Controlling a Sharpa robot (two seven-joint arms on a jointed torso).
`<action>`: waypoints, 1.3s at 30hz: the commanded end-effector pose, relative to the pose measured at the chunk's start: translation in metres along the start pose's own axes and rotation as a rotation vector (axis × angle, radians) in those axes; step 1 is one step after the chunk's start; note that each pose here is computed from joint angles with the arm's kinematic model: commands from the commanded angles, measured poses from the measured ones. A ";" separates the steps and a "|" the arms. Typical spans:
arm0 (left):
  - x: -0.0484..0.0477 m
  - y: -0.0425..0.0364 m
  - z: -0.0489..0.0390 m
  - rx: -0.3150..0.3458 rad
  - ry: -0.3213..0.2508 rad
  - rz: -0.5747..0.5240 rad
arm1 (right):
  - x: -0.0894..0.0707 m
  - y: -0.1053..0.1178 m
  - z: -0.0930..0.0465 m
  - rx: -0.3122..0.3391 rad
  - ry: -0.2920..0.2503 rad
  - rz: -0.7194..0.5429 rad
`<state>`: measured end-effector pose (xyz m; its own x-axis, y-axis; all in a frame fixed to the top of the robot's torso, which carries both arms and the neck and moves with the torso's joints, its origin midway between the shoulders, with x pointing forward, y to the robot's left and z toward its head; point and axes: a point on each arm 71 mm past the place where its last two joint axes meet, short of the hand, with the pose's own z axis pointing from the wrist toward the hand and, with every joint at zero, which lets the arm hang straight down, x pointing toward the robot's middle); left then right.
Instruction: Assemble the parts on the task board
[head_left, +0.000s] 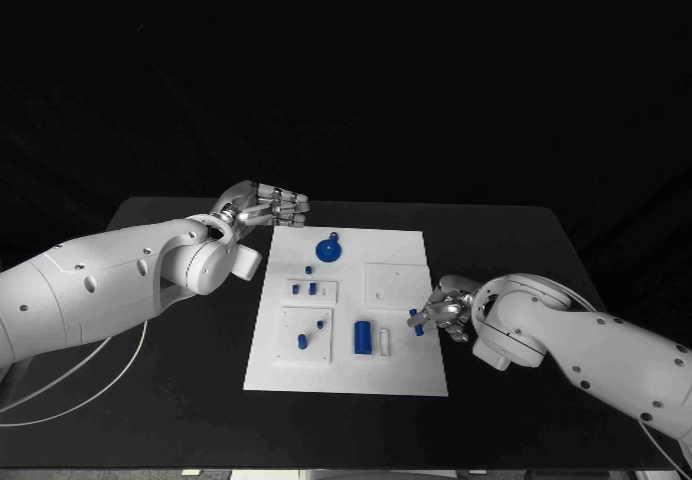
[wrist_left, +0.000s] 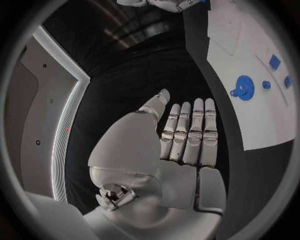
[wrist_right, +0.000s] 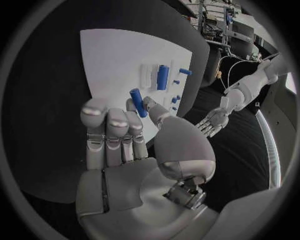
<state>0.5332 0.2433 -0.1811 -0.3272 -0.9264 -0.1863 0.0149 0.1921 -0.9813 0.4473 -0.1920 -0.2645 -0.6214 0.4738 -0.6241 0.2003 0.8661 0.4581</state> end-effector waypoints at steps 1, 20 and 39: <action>0.0036 -0.0011 0.0006 0.008 0.019 -0.002 | 0.010 0.006 0.005 -0.018 0.069 0.005; 0.0086 -0.0013 0.0034 0.008 0.031 -0.005 | 0.046 0.025 0.026 -0.038 0.140 -0.065; 0.0099 -0.0009 0.0040 0.004 0.037 -0.006 | 0.050 0.026 0.031 -0.029 0.126 -0.087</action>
<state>0.5343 0.2348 -0.1824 -0.3458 -0.9205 -0.1818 0.0121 0.1894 -0.9818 0.4462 -0.1431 -0.3015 -0.7201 0.3917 -0.5728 0.1408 0.8908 0.4321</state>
